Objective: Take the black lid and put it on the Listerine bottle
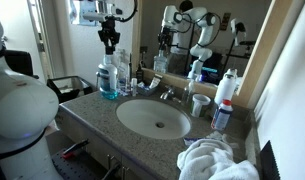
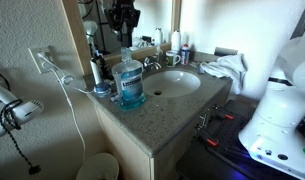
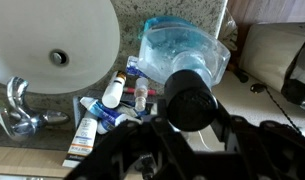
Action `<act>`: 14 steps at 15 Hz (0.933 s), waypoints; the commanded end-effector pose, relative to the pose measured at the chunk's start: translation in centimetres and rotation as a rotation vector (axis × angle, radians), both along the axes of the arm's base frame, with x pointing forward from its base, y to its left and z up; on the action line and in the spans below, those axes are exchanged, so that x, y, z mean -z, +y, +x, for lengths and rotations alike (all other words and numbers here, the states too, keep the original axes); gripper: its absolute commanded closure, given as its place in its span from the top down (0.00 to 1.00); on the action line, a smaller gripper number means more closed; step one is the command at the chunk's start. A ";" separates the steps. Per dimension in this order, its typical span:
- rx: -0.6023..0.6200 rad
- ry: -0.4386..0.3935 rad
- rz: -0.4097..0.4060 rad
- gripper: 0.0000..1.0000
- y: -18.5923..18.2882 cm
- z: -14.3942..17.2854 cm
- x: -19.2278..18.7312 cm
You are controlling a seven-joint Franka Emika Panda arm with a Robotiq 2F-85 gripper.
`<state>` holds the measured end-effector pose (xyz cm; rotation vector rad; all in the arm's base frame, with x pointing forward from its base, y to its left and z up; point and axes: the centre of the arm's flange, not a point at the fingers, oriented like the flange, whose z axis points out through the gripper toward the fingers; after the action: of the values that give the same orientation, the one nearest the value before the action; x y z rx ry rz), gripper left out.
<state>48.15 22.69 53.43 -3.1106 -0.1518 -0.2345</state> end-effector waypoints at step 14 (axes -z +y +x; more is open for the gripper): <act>-0.021 0.076 0.008 0.20 1.4 0.9 0.5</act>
<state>48.51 23.36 52.83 -3.1108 -0.1594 -0.1697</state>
